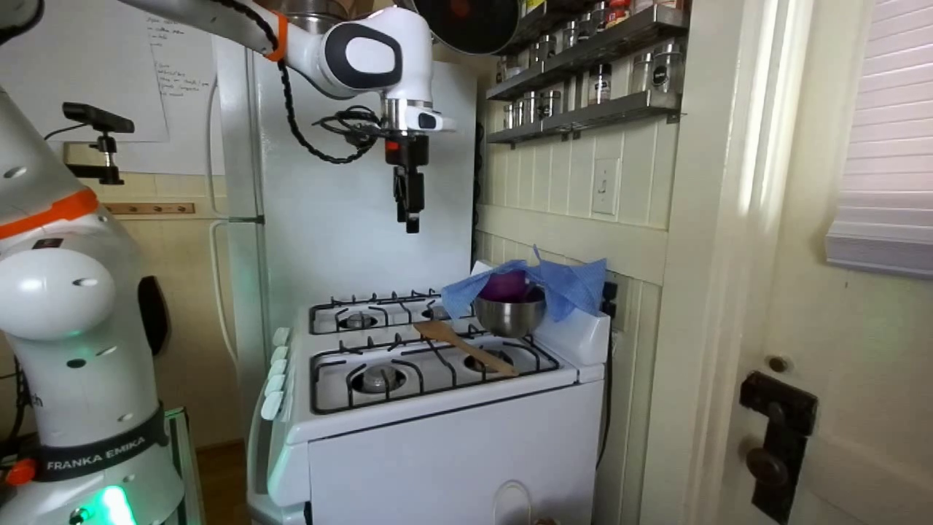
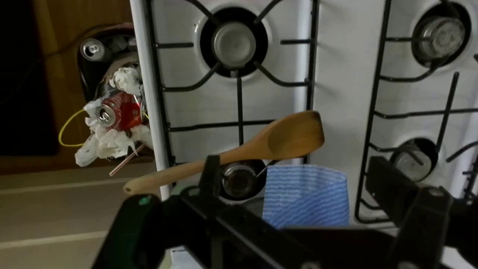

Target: Move the wooden spoon to the left

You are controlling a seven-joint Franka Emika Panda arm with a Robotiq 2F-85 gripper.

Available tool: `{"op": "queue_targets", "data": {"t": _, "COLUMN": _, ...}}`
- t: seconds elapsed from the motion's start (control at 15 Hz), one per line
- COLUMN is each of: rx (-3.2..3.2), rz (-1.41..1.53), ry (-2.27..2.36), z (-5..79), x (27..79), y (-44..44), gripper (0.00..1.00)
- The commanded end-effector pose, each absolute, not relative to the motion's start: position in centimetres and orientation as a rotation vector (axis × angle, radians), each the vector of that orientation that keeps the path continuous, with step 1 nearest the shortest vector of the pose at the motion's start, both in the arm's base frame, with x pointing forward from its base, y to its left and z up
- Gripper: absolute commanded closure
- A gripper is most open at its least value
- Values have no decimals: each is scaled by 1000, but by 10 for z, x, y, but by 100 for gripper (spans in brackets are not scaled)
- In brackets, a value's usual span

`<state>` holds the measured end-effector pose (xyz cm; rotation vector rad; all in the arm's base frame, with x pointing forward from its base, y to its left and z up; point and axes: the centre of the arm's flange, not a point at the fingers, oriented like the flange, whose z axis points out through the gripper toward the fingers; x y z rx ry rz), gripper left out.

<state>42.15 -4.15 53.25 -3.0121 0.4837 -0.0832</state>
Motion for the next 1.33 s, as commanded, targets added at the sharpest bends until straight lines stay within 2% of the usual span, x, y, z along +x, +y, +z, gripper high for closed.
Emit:
{"op": "queue_targets", "data": {"t": 0.0, "rx": -2912, "rz": -202, "ry": 725, "z": 512, "x": 422, "y": -73, "gripper": 0}}
{"op": "queue_targets", "data": {"t": 0.53, "rx": -2666, "rz": -154, "ry": 1312, "z": 464, "x": 420, "y": -118, "gripper": 0}}
{"op": "queue_targets", "data": {"t": 0.93, "rx": -2597, "rz": -164, "ry": 1356, "z": 470, "x": 425, "y": -123, "gripper": 0}}
{"op": "queue_targets", "data": {"t": 1.27, "rx": -2422, "rz": 30, "ry": 1670, "z": 433, "x": 449, "y": -157, "gripper": 0}}
